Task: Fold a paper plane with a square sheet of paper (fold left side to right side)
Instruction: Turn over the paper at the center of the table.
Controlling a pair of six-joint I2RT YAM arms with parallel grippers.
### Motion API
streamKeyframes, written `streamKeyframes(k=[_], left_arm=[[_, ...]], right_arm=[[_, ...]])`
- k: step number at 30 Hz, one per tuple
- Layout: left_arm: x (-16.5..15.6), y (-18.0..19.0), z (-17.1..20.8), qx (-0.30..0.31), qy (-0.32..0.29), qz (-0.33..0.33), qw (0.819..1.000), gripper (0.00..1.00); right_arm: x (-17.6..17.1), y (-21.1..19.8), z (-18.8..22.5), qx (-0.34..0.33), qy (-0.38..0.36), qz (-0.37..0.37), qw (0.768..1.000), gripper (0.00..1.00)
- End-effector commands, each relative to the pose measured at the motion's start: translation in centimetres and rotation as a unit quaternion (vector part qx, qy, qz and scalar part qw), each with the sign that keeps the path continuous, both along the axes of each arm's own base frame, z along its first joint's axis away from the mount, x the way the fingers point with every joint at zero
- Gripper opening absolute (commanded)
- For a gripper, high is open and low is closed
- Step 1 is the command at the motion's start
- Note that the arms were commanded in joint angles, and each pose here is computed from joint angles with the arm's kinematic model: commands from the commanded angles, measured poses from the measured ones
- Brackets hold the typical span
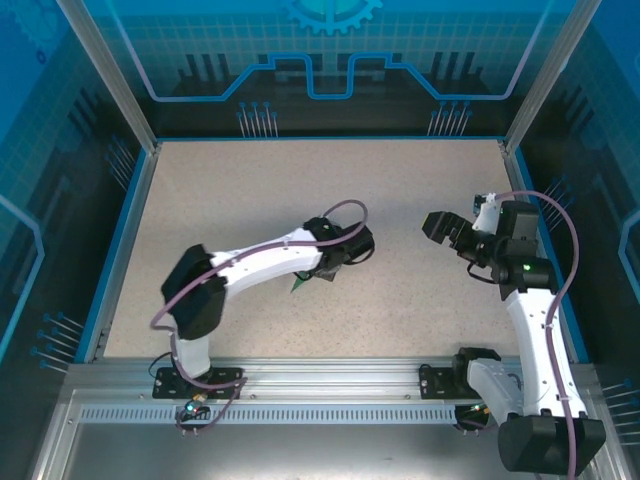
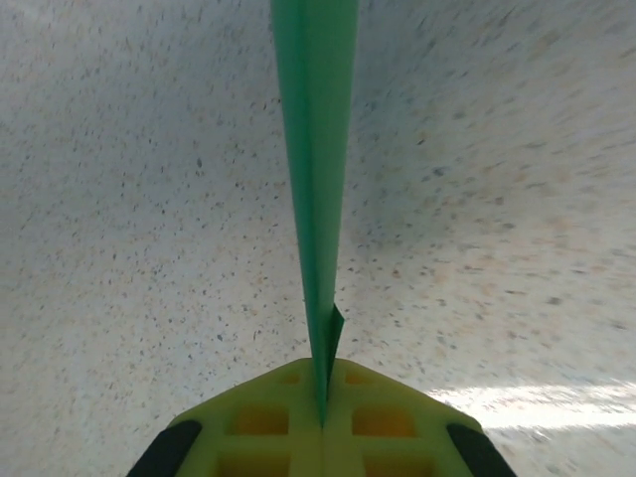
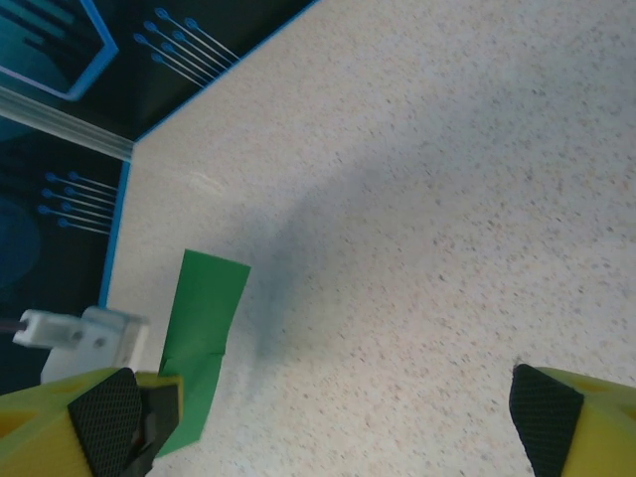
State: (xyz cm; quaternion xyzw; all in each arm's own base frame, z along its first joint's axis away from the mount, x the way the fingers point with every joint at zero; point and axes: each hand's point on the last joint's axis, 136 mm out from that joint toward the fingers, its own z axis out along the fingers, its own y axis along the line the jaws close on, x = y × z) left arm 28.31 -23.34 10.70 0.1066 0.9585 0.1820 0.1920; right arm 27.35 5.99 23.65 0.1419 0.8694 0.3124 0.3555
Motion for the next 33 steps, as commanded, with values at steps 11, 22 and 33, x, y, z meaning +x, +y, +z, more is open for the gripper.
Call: streamKeyframes(k=[11, 22, 33], left_arm=[[-1.0, -3.0, -6.1, 0.031, 0.095, 0.020, 0.995, 0.00], [-1.6, -7.9, -7.4, -0.089, 0.157, 0.002, 0.984, 0.27], [-0.4, -11.5, -0.4, -0.310, 0.145, -0.041, 0.939, 0.56]], right_arm=[[-1.0, -0.9, 0.2, -0.043, 0.003, 0.003, 0.999, 0.99], [-1.3, -0.6, -2.0, -0.029, 0.050, 0.013, 0.998, 0.99], [-1.9, 2.7, -7.1, -0.035, 0.131, 0.074, 0.988, 0.99]])
